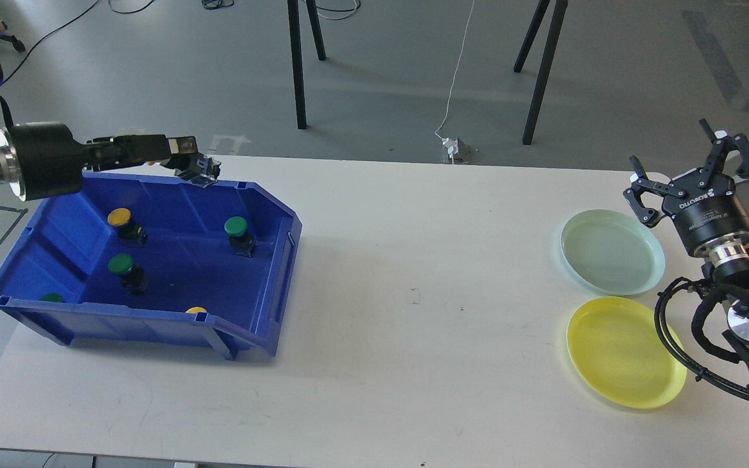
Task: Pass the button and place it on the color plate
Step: 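Lift the yellow button and carry it toward the right gripper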
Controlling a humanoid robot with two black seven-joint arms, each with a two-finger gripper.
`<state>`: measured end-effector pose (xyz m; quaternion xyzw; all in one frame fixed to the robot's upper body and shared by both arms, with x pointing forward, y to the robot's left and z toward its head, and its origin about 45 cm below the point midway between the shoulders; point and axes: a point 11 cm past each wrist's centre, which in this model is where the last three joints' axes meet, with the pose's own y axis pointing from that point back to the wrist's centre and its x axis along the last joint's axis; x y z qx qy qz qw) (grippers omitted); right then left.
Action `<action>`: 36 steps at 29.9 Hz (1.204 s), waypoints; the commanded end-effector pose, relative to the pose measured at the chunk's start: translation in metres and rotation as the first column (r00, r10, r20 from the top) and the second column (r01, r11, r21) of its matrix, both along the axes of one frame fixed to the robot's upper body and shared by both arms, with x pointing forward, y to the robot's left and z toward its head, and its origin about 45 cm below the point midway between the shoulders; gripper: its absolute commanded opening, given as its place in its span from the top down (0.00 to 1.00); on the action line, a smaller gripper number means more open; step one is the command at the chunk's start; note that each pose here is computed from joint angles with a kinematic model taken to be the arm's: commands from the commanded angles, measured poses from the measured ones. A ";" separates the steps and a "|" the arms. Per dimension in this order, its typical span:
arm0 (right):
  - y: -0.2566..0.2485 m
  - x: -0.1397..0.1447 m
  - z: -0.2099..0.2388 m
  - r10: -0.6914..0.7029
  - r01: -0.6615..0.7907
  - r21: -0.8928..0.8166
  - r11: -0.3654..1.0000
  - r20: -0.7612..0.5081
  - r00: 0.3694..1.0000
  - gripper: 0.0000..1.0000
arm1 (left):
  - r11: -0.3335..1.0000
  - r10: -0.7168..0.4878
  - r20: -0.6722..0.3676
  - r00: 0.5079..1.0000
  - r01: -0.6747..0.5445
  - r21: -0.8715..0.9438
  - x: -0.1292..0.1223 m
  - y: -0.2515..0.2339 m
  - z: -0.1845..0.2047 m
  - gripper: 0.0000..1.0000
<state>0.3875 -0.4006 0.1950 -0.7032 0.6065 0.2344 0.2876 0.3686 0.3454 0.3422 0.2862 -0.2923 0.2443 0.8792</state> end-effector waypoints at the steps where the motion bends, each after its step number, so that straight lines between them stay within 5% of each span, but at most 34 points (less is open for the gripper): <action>1: 0.005 0.003 0.010 0.018 -0.018 0.005 1.000 0.026 1.000 0.01 | 0.970 -0.054 -0.007 0.999 0.051 -0.237 -0.007 -0.037 0.027 0.92; 5: 0.004 -0.001 0.032 0.078 -0.074 -0.077 0.994 0.055 0.995 0.01 | 0.880 -0.145 -0.044 0.988 0.108 -0.462 0.006 -0.093 0.025 0.92; 11: 0.074 -0.023 0.040 0.374 -0.340 -0.313 0.887 0.052 0.926 0.01 | 0.804 -0.170 -0.140 0.976 0.055 -0.593 0.053 -0.173 -0.031 0.92; 20: 0.179 -0.028 0.054 0.640 -0.521 -0.463 0.717 0.142 0.755 0.01 | 0.787 -0.155 -0.172 0.973 0.016 -0.617 0.063 -0.189 -0.045 0.92; 27: 0.234 -0.007 0.066 0.652 -0.521 -0.452 0.724 0.201 0.731 0.01 | 0.786 -0.154 -0.174 0.973 0.014 -0.618 0.063 -0.189 -0.045 0.92; 36: 0.241 0.003 0.077 0.618 -0.511 -0.385 0.769 0.243 0.748 0.02 | 0.788 -0.150 -0.175 0.973 0.010 -0.616 0.063 -0.187 -0.046 0.92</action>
